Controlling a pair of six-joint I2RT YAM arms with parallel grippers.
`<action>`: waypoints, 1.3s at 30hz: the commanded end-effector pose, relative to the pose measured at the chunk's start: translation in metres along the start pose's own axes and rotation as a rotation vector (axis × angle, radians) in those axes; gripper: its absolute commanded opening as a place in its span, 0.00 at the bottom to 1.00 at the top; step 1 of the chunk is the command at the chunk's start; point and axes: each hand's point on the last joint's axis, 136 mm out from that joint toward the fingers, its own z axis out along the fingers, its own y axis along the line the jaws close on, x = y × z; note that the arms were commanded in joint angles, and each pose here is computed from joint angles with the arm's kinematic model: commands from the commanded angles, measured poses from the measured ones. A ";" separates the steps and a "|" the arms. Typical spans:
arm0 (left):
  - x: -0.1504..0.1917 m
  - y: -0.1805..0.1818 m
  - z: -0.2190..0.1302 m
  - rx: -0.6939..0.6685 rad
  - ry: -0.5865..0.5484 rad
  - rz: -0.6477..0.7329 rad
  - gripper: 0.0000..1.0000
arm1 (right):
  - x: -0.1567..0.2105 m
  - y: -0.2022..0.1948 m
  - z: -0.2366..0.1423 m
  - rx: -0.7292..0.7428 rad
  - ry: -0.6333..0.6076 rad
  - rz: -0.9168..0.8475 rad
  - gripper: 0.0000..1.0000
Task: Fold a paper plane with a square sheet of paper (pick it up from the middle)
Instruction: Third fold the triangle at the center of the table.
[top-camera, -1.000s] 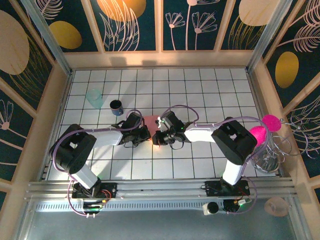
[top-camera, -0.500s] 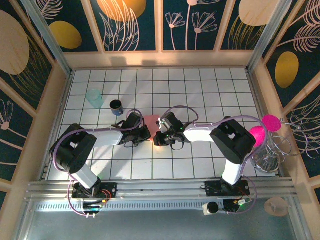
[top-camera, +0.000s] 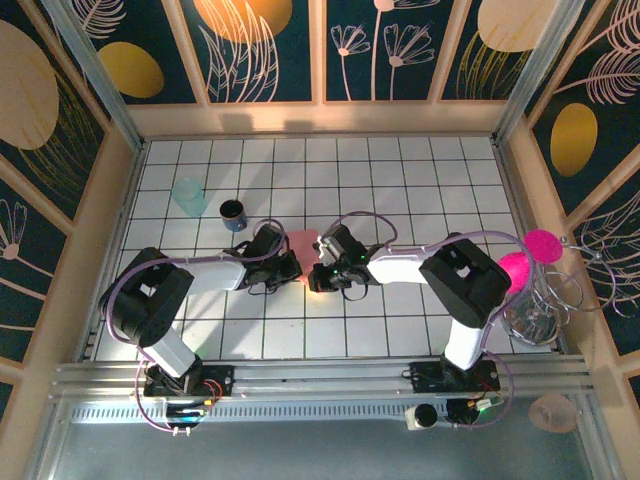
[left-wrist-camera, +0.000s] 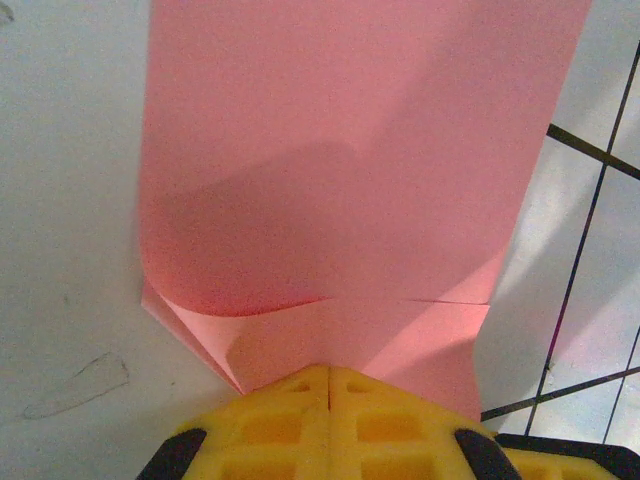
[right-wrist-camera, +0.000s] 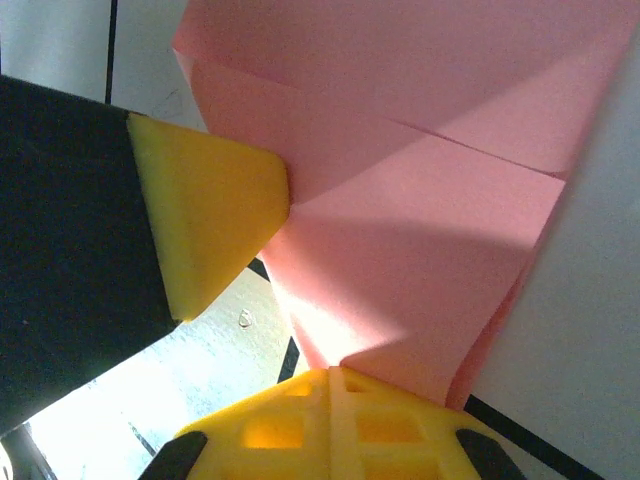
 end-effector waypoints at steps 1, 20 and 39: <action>-0.001 0.013 0.000 -0.078 -0.009 0.026 0.04 | 0.024 -0.022 0.007 0.084 0.081 0.018 0.06; 0.018 -0.027 -0.016 0.139 0.035 0.118 0.02 | 0.018 -0.017 0.006 0.037 0.071 0.062 0.03; 0.013 0.023 0.005 -0.117 0.011 0.033 0.00 | 0.003 0.018 -0.021 -0.061 0.026 -0.010 0.06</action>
